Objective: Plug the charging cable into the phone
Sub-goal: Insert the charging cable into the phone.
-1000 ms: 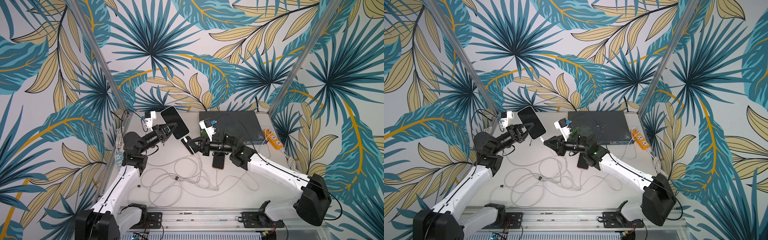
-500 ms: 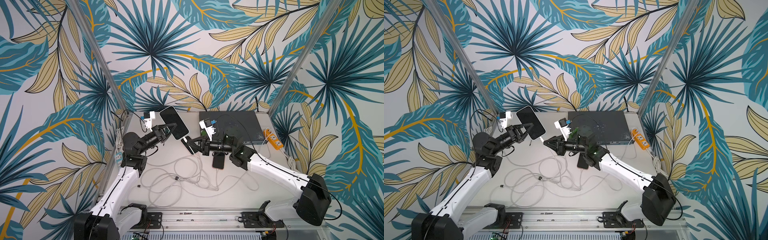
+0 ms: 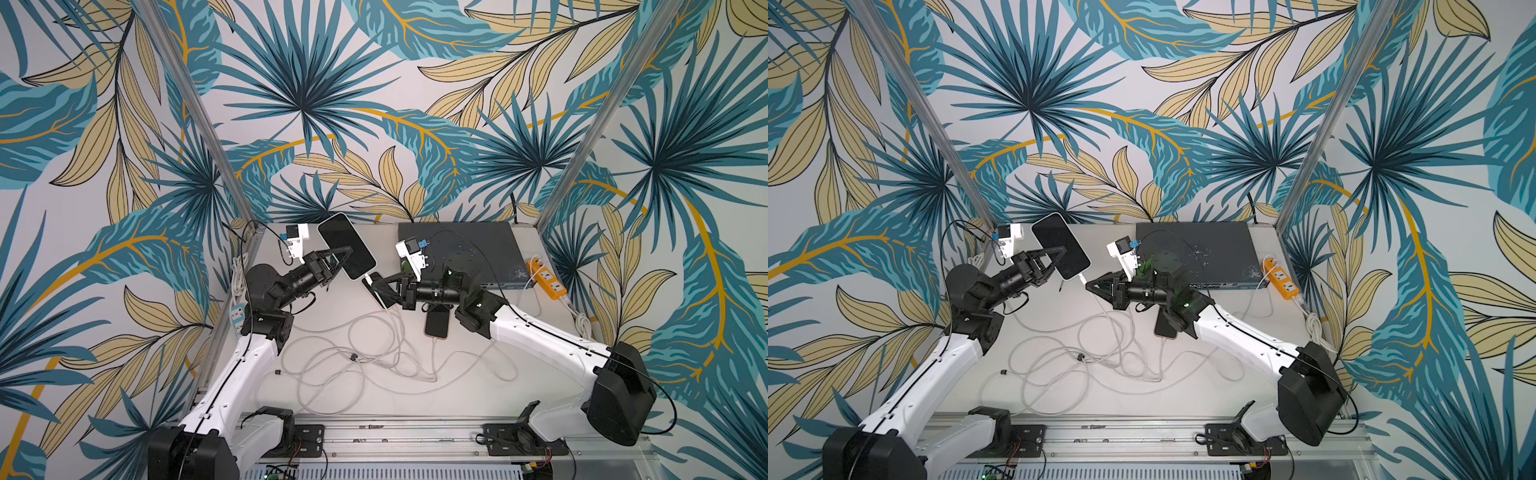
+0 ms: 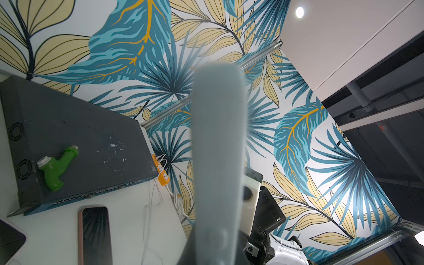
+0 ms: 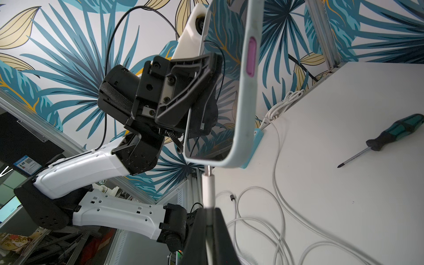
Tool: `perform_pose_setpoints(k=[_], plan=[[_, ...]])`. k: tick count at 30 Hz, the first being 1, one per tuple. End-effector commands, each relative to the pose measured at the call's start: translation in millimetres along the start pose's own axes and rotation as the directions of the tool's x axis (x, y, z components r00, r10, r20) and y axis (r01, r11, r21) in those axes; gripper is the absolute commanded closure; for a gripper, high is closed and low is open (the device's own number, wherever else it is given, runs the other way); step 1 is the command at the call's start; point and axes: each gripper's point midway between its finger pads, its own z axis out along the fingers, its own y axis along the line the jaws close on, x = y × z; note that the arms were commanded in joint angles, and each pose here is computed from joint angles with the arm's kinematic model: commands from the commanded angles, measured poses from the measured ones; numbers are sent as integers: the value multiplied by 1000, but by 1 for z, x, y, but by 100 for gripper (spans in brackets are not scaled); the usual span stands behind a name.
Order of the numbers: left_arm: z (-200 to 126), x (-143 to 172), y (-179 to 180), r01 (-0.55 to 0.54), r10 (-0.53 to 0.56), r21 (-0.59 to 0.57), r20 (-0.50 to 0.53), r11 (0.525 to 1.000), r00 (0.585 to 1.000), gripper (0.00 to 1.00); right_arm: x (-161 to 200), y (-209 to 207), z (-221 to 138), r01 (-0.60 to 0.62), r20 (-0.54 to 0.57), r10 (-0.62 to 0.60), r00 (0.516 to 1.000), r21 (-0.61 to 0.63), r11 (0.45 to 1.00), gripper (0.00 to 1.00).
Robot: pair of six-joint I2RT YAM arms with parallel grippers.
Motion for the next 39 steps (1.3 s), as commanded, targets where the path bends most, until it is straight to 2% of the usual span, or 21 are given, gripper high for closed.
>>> perform_pose_setpoints(k=[1, 12, 39], plan=[[-2, 22, -15, -52, 56, 46, -92, 998, 994, 100, -34, 11, 0, 50, 95, -48, 994, -18, 999, 100], [-3, 28, 2, -49, 50, 13, -109, 999, 993, 100, -36, 13, -2, 50, 100, -48, 994, -17, 999, 100], [1, 44, -5, -46, 51, 33, -145, 998, 988, 100, -50, 16, -1, 85, 116, -85, 990, 6, 996, 100]])
